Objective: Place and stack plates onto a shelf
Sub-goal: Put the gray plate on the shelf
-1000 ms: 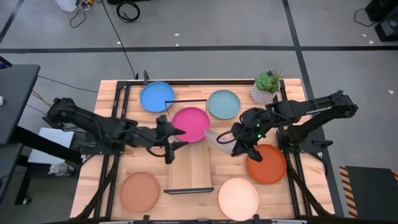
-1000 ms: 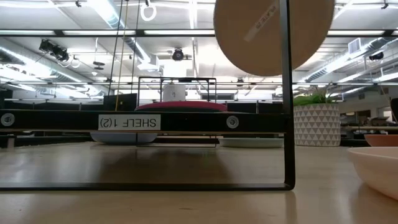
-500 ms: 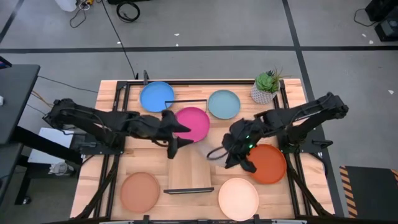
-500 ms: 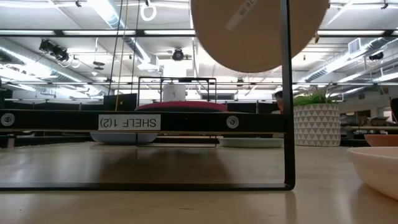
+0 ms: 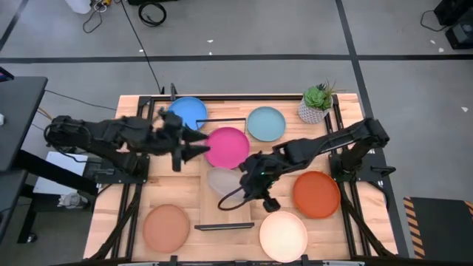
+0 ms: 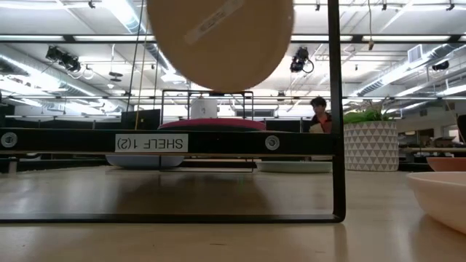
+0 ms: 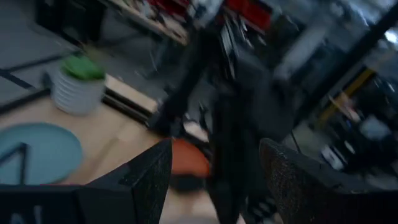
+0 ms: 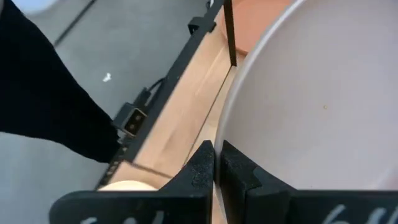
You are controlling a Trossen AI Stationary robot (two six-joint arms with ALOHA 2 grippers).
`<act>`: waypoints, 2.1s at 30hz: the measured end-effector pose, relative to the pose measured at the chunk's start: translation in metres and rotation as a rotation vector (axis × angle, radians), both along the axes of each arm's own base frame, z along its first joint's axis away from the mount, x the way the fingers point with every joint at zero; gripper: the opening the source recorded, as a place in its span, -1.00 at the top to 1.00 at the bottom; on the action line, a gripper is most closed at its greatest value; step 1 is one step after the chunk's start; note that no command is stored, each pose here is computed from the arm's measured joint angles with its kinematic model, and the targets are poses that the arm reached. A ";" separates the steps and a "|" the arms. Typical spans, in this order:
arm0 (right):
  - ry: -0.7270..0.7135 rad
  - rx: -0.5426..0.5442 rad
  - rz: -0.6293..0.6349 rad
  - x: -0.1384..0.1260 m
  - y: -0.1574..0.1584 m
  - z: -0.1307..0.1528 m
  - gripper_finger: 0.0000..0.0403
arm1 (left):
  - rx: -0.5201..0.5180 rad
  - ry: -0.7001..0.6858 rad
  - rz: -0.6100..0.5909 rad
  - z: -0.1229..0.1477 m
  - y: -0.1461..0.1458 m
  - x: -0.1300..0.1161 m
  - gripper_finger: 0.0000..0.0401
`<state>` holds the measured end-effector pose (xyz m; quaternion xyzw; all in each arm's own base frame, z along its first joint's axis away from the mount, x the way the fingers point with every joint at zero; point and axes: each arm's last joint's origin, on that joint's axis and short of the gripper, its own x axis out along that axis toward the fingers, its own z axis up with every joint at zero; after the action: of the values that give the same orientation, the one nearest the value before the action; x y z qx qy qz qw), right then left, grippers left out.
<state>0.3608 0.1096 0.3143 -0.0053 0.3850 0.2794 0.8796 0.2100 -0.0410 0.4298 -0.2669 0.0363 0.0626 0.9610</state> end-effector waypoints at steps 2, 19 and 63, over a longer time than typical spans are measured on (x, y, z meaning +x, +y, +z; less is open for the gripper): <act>-0.008 -0.016 0.020 0.008 0.003 -0.010 0.92 | -0.009 -0.028 0.045 0.005 0.003 -0.008 -0.23; 0.113 -0.208 0.080 0.031 0.018 -0.077 0.85 | -0.022 -0.058 0.184 0.010 0.009 -0.017 -0.23; 0.422 -0.191 -0.302 -0.031 -0.032 -0.133 0.65 | -0.008 -0.031 0.181 0.007 0.009 -0.018 -0.23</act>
<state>0.3295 0.0772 0.1812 0.0275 0.5806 0.1027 0.8072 0.1925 -0.0322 0.4369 -0.2739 -0.0027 0.1449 0.9508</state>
